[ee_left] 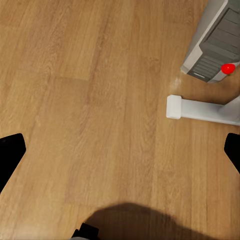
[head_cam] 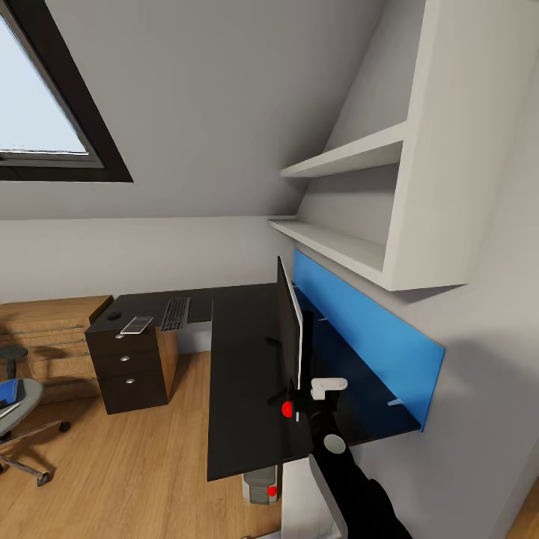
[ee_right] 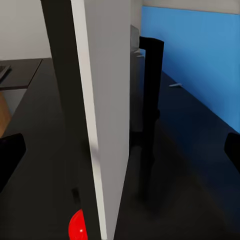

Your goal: In the bedroom, organize the workspace by keeping the computer under the desk, ensuring the monitor is on the desk, placing the keyboard on the desk next to the monitor, placing the mouse on the desk next to the keyboard, moving the folder from the swivel chair onto the desk next to the mouse, stacking the notebook on top of the folder with the pen on top of the notebook, and positioning the swivel chair next to the desk.

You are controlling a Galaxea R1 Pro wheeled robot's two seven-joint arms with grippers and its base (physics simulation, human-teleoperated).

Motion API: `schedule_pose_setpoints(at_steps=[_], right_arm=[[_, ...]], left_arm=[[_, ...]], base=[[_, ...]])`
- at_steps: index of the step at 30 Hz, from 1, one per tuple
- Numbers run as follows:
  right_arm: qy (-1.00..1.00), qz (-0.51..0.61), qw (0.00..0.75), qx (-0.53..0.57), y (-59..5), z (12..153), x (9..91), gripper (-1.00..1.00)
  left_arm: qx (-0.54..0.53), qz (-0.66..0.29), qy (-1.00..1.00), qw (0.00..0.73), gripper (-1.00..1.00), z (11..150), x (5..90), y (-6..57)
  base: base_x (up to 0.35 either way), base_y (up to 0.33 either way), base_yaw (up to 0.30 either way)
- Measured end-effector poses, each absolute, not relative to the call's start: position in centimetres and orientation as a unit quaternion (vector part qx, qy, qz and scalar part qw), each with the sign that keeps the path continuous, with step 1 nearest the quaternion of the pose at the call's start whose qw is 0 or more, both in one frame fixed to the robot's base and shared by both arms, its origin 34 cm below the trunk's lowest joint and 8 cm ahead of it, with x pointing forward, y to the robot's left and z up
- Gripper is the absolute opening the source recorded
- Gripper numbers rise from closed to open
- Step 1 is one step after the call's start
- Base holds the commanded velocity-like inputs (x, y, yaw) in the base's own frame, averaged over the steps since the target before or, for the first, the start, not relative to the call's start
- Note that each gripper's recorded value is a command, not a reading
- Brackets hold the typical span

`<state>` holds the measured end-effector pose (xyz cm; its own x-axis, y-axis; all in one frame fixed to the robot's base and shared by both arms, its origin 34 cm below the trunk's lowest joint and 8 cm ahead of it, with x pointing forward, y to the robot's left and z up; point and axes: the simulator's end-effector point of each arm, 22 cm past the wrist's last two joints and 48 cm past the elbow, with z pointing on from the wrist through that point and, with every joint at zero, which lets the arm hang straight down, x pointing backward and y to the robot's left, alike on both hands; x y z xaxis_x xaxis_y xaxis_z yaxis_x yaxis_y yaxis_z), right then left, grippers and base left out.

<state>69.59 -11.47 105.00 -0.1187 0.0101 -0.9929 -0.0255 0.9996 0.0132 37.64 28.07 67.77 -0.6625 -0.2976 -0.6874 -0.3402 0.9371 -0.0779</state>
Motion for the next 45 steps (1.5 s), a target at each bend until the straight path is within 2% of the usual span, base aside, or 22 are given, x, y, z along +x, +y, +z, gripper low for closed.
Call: schedule_pose_setpoints(at_steps=[17,45], right_arm=[[0.740,0.014,0.673,-0.003,-11.80,105.49,69.68,1.00],[0.740,0.012,0.672,-0.004,-11.97,105.31,69.66,1.00]], left_arm=[[-0.176,0.029,0.911,0.372,1.00,67.78,37.63,28.10],[-0.176,0.029,0.911,0.372,1.00,67.78,37.63,28.10]], base=[[0.041,0.066,0.000],[0.065,0.004,-0.004]])
